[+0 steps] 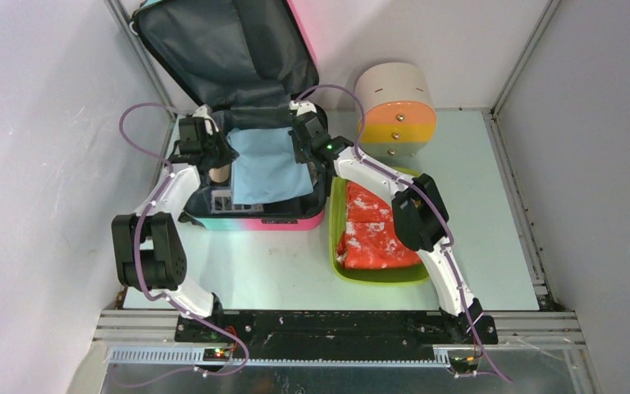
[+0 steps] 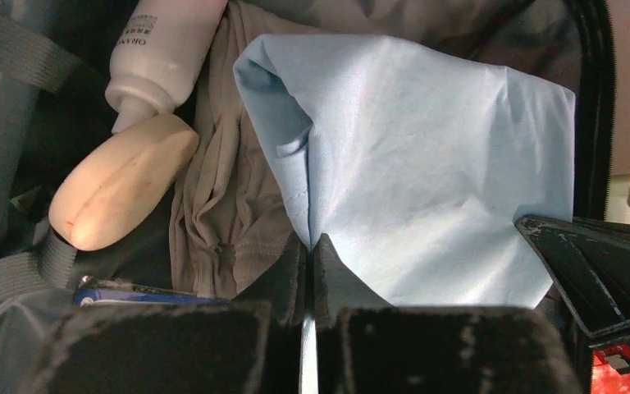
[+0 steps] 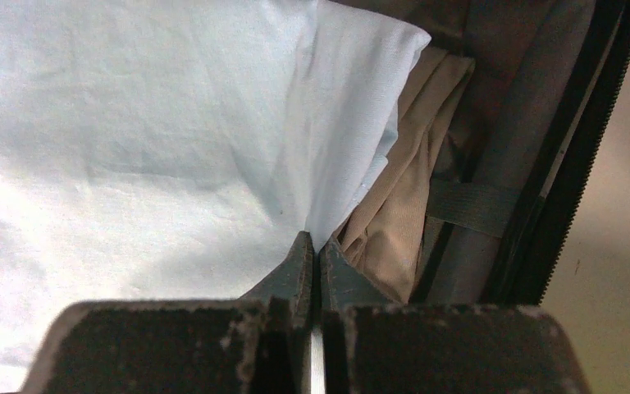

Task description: Open, take out, and arrange the luggage

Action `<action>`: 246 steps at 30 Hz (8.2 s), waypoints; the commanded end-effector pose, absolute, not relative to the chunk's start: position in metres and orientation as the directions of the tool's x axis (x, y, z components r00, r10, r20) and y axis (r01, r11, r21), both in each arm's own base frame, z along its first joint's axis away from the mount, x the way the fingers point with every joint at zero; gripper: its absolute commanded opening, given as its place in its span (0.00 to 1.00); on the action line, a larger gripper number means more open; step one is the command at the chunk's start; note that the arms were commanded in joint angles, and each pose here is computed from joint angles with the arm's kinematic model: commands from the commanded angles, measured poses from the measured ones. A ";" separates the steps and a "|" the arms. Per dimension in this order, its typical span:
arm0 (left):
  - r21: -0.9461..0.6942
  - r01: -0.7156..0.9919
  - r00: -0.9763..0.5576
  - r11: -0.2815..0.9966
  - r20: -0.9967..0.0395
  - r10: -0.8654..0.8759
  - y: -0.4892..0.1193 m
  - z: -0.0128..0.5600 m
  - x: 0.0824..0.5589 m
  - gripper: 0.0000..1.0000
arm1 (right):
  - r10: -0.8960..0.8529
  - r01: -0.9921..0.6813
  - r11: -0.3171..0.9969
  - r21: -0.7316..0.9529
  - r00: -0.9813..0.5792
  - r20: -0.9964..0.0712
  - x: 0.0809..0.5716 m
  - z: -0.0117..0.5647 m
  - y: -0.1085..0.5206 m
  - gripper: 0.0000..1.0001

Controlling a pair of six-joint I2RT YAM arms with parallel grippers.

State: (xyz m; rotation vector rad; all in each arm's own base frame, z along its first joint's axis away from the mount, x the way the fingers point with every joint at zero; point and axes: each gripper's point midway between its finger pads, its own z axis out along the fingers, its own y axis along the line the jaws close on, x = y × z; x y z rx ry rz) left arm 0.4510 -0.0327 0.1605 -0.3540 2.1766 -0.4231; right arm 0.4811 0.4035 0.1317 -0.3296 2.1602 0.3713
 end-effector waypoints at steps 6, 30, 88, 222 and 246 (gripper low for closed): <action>-0.352 -0.119 -0.544 0.928 -0.759 -0.358 -0.042 0.184 0.446 0.00 | -0.083 -0.365 0.925 0.111 -0.476 -0.876 0.488 0.181 0.394 0.00; -0.399 0.055 -0.343 0.915 -0.869 -0.358 -0.059 0.318 0.390 0.00 | 0.009 -0.395 0.912 0.112 -0.253 -0.967 0.435 0.300 0.359 0.00; -0.642 0.198 -0.760 0.741 -0.577 -0.298 -0.373 0.141 0.307 0.00 | -0.067 -0.127 0.992 0.017 -0.626 -0.777 0.295 0.137 0.093 0.00; -0.695 -0.583 -0.292 0.421 -0.304 -0.907 -0.076 0.188 0.394 0.82 | 0.056 -0.298 0.924 0.239 -0.513 -0.857 0.374 0.260 0.316 0.87; -0.624 -0.714 -0.295 0.318 -0.144 -0.945 -0.157 0.094 0.426 0.80 | 0.144 -0.256 0.911 0.324 -0.539 -0.830 0.411 0.259 0.280 0.87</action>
